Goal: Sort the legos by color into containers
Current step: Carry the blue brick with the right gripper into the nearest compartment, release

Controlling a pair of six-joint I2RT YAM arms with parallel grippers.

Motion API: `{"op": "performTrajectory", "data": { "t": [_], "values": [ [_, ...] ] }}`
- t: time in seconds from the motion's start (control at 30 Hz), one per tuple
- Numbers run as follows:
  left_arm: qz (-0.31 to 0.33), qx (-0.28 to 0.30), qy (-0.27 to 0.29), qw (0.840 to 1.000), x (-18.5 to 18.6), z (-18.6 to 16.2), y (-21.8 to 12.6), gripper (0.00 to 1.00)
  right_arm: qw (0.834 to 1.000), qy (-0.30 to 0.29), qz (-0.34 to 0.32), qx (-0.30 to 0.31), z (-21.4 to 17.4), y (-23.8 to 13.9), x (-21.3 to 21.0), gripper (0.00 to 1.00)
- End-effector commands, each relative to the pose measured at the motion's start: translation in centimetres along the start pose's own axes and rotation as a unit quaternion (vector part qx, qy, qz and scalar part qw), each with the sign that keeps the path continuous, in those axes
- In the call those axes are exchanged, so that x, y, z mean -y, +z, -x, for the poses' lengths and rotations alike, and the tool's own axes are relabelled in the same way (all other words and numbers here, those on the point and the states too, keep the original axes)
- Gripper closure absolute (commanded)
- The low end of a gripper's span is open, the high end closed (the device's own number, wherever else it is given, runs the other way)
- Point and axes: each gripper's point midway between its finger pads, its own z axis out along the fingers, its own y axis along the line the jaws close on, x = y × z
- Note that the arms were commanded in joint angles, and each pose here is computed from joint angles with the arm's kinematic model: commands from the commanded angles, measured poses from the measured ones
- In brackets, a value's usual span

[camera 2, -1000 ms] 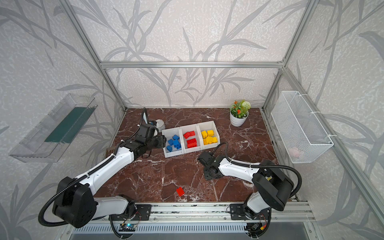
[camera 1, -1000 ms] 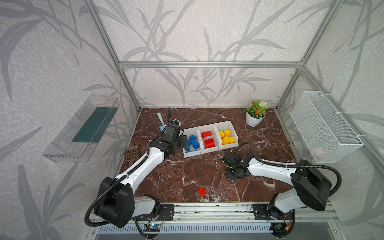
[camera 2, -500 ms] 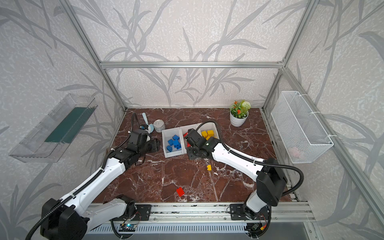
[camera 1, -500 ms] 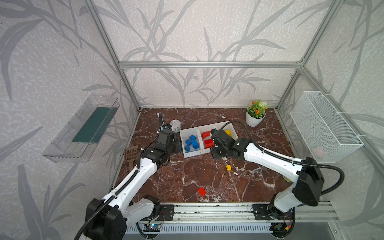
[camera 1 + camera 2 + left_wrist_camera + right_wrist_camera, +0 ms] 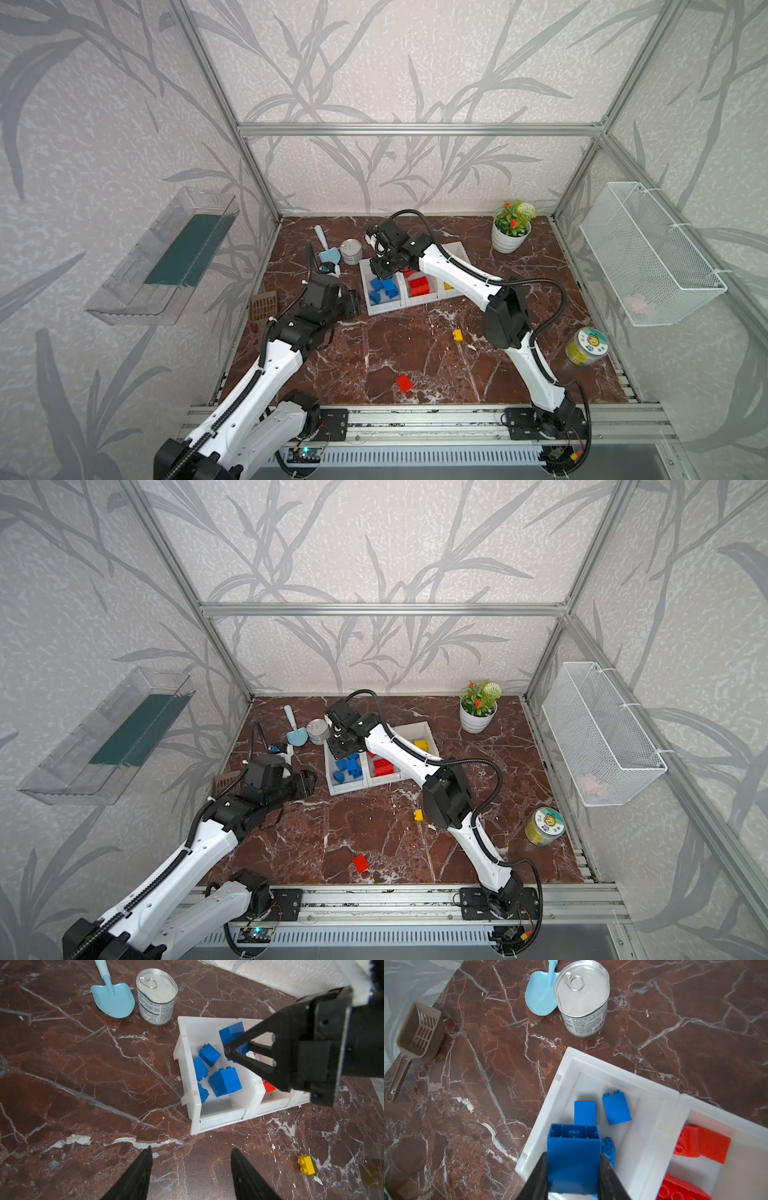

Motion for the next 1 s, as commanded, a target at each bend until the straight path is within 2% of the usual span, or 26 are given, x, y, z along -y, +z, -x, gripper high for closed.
{"op": "performTrajectory", "data": {
  "t": [0.0, 0.13, 0.23, 0.5, 0.63, 0.8, 0.97],
  "values": [
    [-0.003, -0.014, -0.014, 1.0, -0.2, -1.1, 0.0, 0.37, 0.999, -0.007, 0.007, -0.034, -1.0, -0.7, -0.2, 0.65],
    [-0.003, -0.021, -0.015, 1.0, -0.4, -1.5, 0.2, 0.37, 1.0, -0.005, 0.005, -0.03, -0.7, -0.9, -0.2, 0.52],
    [-0.006, -0.025, -0.015, 1.0, -0.2, -1.7, 0.3, 0.37, 1.0, -0.005, 0.002, -0.026, -0.5, -1.4, 0.1, 0.46],
    [-0.013, -0.04, -0.014, 0.999, 0.1, -2.2, 0.4, 0.37, 1.0, -0.006, -0.002, -0.008, 0.2, -3.8, 0.5, 0.43],
    [-0.016, -0.058, 0.005, 0.998, 0.6, -2.9, 0.2, 0.37, 0.999, 0.01, 0.007, 0.03, 0.3, -6.2, 0.9, 0.43],
    [-0.006, -0.099, 0.062, 0.993, 2.0, -4.8, 0.1, 0.36, 0.996, 0.049, 0.005, 0.077, -2.2, -10.2, 3.1, 0.42],
    [-0.008, -0.15, 0.12, 0.981, 4.3, -7.5, 0.0, 0.35, 0.993, 0.075, -0.02, 0.086, -7.9, -12.7, 6.1, 0.42]
  ]
}}
